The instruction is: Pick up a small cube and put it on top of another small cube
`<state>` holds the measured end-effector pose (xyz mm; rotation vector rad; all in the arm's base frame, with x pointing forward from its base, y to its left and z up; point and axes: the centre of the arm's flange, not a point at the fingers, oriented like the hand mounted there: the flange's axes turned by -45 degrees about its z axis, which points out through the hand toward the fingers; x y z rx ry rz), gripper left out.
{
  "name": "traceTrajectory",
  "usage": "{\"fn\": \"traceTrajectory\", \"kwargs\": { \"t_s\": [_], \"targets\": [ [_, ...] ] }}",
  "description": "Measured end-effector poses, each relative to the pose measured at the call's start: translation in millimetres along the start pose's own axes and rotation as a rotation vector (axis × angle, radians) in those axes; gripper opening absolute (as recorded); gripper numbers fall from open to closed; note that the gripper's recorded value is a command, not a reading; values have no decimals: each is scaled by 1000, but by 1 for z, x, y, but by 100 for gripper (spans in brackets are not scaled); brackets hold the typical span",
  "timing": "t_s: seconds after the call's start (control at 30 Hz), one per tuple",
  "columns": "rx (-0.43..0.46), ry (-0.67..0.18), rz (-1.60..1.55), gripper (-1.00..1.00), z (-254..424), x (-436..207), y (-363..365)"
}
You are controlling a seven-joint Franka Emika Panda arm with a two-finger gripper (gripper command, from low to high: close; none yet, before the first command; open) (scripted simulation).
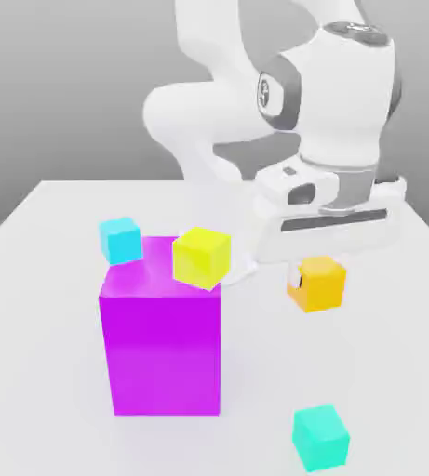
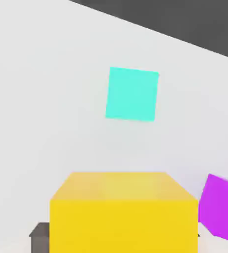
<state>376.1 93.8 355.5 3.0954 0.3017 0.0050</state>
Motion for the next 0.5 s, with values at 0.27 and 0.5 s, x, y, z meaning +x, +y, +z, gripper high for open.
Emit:
{"fn": "traceTrajectory", "kwargs": {
  "t_s": [0.27, 0.5],
  "targets": [
    [34, -5, 316, -100, -84, -41, 99],
    [37, -5, 333, 100, -40, -44, 103]
  ]
}}
